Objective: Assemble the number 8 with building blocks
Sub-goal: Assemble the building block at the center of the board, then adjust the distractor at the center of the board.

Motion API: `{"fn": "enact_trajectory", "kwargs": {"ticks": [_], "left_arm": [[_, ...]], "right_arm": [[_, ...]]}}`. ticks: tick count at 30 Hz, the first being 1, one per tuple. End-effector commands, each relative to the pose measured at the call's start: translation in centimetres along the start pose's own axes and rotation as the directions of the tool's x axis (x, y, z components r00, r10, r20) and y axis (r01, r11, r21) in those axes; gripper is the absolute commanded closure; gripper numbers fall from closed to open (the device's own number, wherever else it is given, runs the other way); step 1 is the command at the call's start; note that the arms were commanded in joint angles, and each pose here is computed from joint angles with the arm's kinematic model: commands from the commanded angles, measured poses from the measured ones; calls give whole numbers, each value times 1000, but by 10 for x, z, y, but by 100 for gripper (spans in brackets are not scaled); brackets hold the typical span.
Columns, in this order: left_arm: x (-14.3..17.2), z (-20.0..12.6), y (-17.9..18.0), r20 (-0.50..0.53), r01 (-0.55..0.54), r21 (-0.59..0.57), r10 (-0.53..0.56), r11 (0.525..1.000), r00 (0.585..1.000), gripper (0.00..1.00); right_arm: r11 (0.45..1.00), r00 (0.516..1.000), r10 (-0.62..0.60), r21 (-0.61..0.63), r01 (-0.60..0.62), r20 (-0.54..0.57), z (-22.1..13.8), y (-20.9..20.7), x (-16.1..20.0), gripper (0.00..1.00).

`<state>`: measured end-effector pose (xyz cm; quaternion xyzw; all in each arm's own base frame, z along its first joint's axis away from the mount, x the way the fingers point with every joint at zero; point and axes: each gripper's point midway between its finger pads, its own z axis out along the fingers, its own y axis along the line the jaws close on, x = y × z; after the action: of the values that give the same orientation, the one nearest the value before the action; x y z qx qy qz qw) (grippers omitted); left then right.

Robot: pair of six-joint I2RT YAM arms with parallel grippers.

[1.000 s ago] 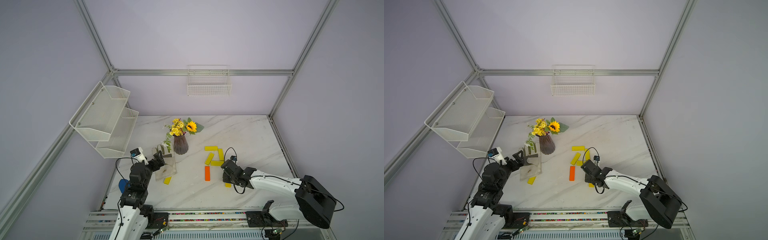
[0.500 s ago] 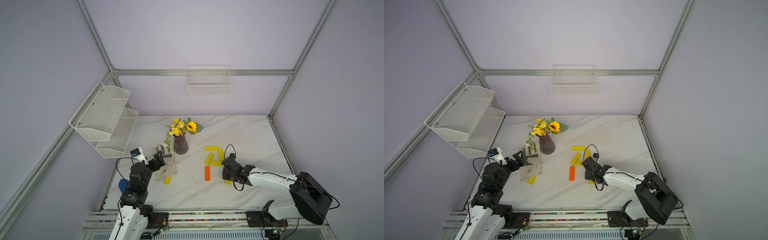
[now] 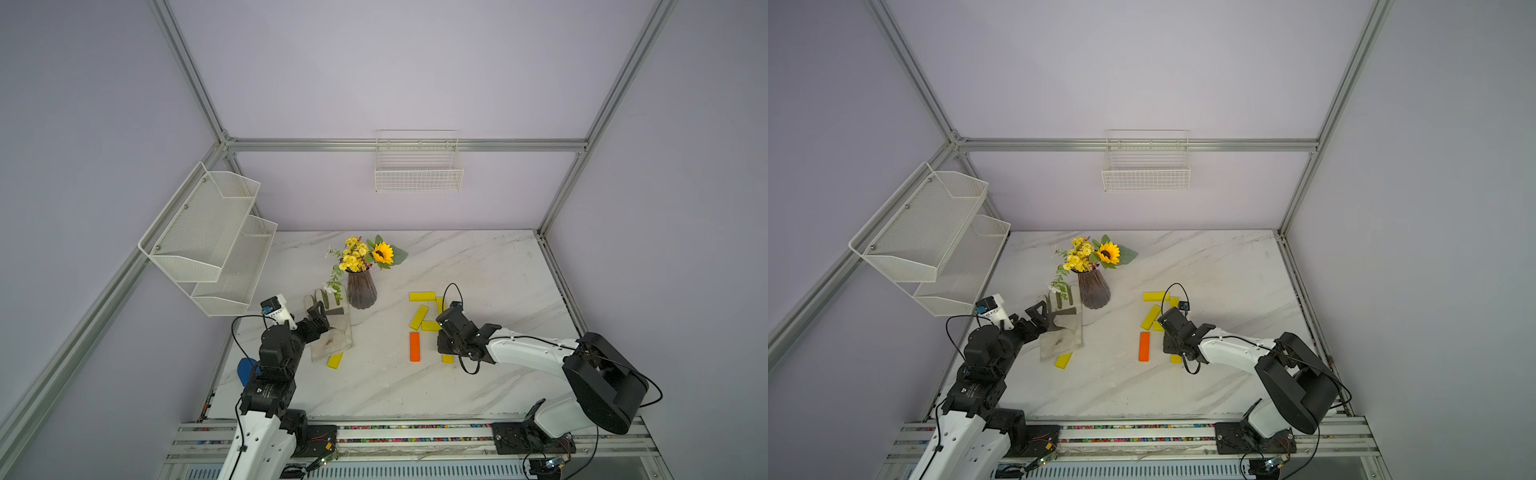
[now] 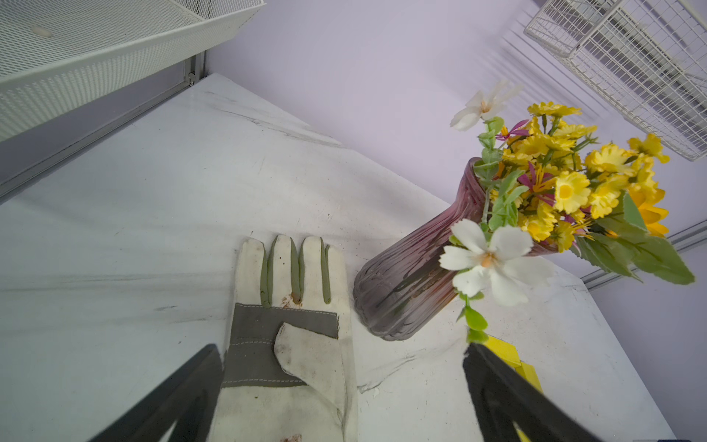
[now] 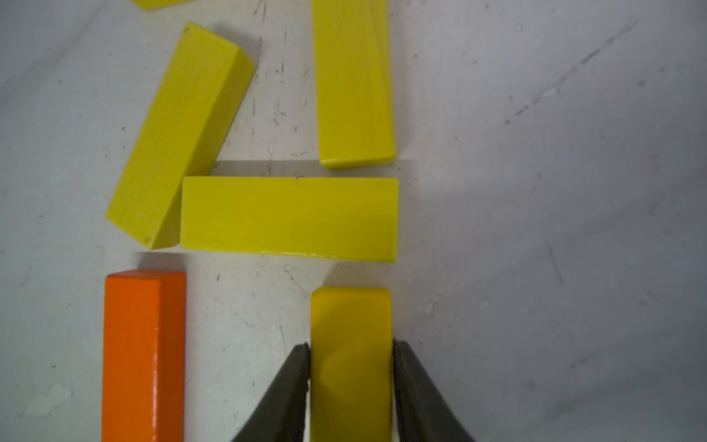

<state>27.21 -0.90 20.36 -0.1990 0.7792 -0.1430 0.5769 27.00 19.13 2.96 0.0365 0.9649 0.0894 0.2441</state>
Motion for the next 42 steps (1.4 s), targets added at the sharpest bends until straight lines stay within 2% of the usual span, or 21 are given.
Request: {"fn": "enact_trajectory", "kwargs": {"ticks": [1, 7, 13, 16, 19, 23, 26, 30, 35, 42], "left_arm": [[-25, -7, -14, 63, 4, 42, -7, 999, 998, 0], [-26, -7, -15, 67, 3, 42, -6, 999, 998, 0], [-31, -11, -16, 73, -6, 37, 3, 999, 997, 0], [-30, -13, -15, 62, 1, 32, -3, 1000, 998, 0], [-28, -16, -12, 41, 20, 11, -21, 1000, 999, 0], [-26, -16, -10, 3, 34, -13, -34, 999, 999, 0], [-24, -15, -13, -10, 48, -1, -48, 999, 999, 0], [-22, -14, -16, -10, 64, 22, -64, 998, 998, 0], [-23, -16, -14, -1, 65, 16, -65, 998, 998, 0], [-26, -21, -11, 17, 67, 3, -67, 998, 998, 0]], "right_arm": [[1000, 1000, 0, -16, 0, 17, -2, 5, -7, 49], [999, 999, -4, -53, 6, 54, -14, 11, -17, 41], [994, 989, 4, -107, 12, 149, -57, 19, -39, 39], [991, 979, -34, -122, 60, 200, -77, 32, -43, 39], [972, 970, -114, -178, 154, 216, -86, 67, -36, 41], [929, 970, -189, -290, 228, 156, -66, 125, -12, 50], [915, 967, -226, -315, 252, 119, -40, 159, 3, 59], [907, 966, -231, -334, 256, 113, -11, 190, 4, 71], [883, 952, -283, -356, 306, 116, 9, 221, 0, 74], [856, 941, -334, -399, 329, 57, 37, 247, 13, 73]]}}
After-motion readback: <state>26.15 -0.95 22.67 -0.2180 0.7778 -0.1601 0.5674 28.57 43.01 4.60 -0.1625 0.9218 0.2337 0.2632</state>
